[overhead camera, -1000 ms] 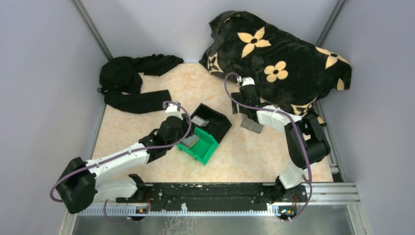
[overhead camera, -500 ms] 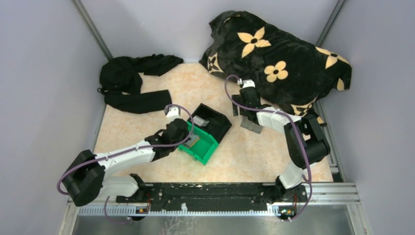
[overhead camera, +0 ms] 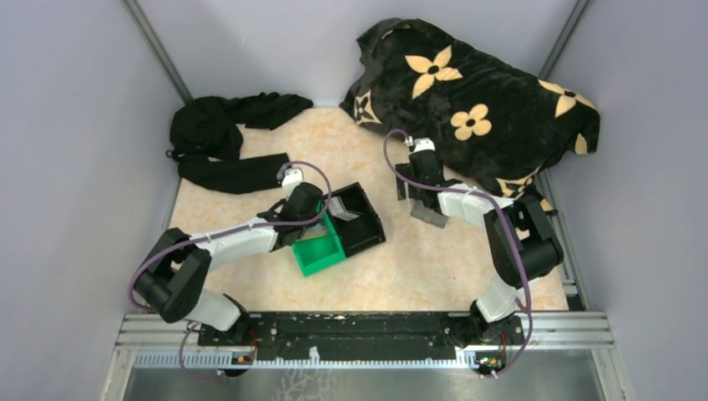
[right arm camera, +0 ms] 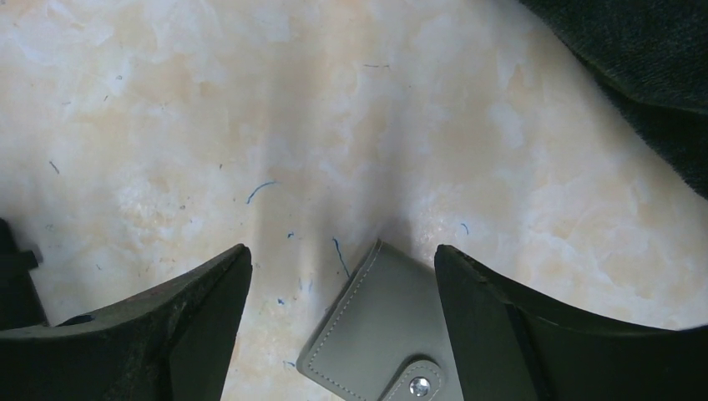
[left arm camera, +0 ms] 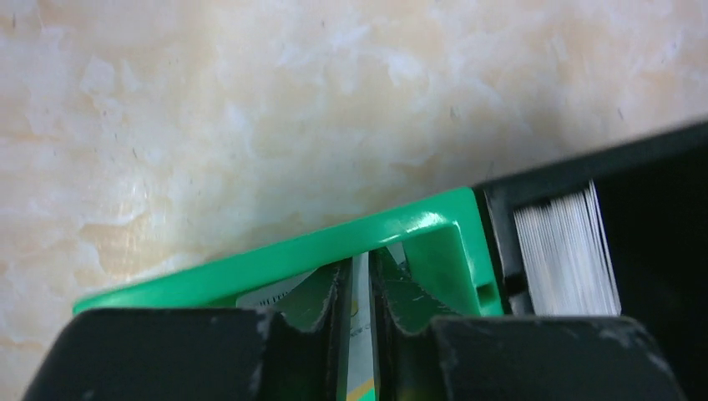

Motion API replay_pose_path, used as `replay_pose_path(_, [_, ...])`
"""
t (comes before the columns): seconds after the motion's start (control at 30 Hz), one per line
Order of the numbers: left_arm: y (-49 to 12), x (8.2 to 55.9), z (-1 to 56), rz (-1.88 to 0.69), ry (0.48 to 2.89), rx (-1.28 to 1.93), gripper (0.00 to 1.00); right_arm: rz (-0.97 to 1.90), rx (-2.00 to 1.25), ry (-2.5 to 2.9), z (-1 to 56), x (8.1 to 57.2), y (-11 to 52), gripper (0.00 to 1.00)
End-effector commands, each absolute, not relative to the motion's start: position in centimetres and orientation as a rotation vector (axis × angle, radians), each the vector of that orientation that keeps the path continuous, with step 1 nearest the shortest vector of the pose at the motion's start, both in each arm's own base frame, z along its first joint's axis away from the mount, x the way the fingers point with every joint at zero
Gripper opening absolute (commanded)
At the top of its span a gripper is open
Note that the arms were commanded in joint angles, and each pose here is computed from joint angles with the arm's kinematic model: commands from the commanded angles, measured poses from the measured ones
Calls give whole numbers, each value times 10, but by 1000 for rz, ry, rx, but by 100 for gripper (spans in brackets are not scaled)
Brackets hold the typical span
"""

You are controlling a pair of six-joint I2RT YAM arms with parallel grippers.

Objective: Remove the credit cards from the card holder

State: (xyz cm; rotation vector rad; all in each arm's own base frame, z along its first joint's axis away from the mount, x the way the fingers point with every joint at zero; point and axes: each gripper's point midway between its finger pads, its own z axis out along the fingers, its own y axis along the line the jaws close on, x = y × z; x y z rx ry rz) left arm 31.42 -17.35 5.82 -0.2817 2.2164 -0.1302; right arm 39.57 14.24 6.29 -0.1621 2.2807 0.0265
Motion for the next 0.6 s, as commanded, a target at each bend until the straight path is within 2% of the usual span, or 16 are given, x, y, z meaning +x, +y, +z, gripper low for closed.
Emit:
replay_pose_path(0.0, [-175, 346, 77, -139, 2153, -300, 18, 92, -146, 2213, 85, 398, 152, 81])
replay_pose_path(0.13, [-178, 364, 87, -138, 2133, -299, 19, 145, -160, 2197, 92, 397, 160, 80])
replay_pose_path(0.2, [-180, 365, 89, -148, 2133, -297, 20, 174, -194, 2180, 100, 393, 169, 75])
replay_pose_path(0.33, [-180, 361, 86, -163, 2141, -297, 24, 255, -285, 2106, 127, 381, 202, 75])
replay_pose_path(0.43, [-176, 358, 85, -154, 2140, -306, 34, 356, -352, 2048, 150, 366, 233, 74])
replay_pose_path(0.5, [-172, 356, 85, -141, 2131, -323, 51, 393, -394, 2052, 154, 356, 250, 71])
replay_pose_path(0.57, [-169, 355, 86, -137, 2122, -331, 58, 412, -437, 2062, 154, 345, 265, 69])
